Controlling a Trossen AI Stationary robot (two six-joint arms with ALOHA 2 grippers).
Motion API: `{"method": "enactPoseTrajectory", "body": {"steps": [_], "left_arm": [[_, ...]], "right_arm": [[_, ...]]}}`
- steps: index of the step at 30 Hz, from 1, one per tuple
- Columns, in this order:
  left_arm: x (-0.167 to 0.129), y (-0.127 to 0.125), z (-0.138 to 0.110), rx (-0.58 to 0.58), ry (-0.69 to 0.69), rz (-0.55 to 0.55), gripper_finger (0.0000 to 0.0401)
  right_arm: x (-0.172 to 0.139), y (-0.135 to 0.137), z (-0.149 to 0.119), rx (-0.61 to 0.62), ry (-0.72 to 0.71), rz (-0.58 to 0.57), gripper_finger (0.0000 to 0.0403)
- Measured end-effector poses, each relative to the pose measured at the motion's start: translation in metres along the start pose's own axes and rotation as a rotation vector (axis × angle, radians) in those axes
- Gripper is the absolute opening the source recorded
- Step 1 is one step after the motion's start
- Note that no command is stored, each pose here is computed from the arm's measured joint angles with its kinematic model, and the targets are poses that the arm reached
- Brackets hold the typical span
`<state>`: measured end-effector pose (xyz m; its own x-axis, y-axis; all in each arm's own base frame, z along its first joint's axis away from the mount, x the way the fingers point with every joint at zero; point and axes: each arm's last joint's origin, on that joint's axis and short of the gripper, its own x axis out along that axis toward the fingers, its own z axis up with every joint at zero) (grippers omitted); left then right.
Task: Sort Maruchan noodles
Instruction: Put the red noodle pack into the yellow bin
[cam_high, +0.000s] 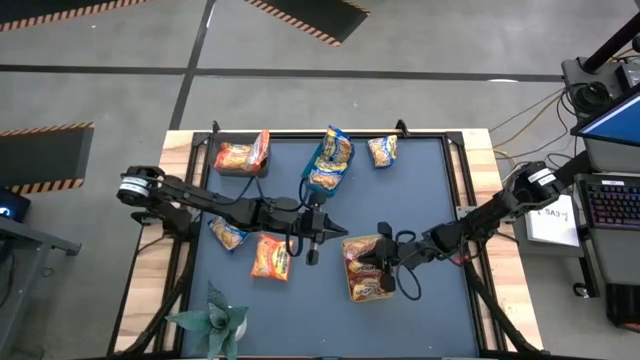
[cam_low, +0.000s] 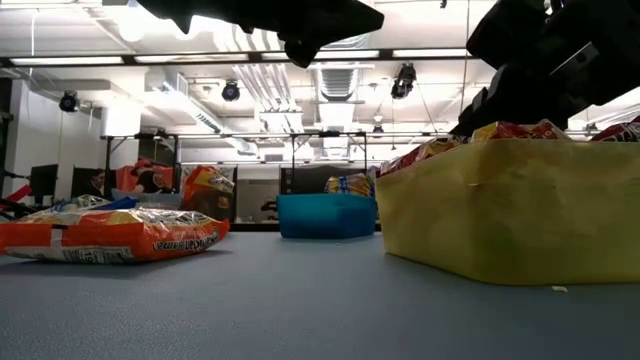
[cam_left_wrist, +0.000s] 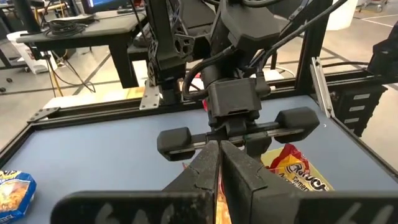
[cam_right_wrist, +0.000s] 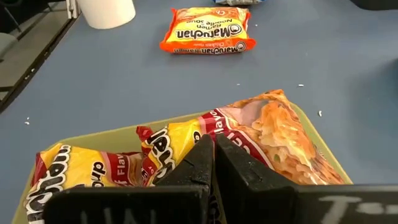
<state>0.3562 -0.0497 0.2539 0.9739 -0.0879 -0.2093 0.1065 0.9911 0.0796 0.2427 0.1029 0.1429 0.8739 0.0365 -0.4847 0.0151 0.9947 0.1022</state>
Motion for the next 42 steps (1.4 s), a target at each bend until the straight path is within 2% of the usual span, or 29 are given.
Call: {"method": "enactPoseTrajectory", "body": {"steps": [11, 23, 29, 34, 39, 42], "left_arm": [[0.000, 0.000, 0.000, 0.000, 0.004, 0.000, 0.0000], [0.000, 0.000, 0.000, 0.000, 0.010, 0.000, 0.0000], [0.000, 0.000, -0.001, 0.001, 0.012, 0.000, 0.0000], [0.000, 0.000, -0.001, 0.001, 0.013, 0.000, 0.0000], [-0.001, 0.000, -0.001, 0.001, 0.014, 0.000, 0.0000], [-0.001, 0.000, -0.001, 0.001, 0.014, 0.000, 0.0000]], "right_arm": [[-0.004, 0.012, 0.033, -0.024, -0.069, 0.100, 0.0008], [0.019, 0.015, 0.013, 0.032, 0.029, 0.100, 0.0008], [0.010, 0.016, 0.023, -0.019, 0.019, 0.122, 0.0008], [-0.008, 0.011, 0.039, -0.090, -0.017, 0.054, 0.0008], [-0.013, 0.004, 0.038, -0.121, -0.015, -0.024, 0.0008], [-0.006, -0.001, 0.025, -0.104, 0.037, -0.047, 0.0008]]}}
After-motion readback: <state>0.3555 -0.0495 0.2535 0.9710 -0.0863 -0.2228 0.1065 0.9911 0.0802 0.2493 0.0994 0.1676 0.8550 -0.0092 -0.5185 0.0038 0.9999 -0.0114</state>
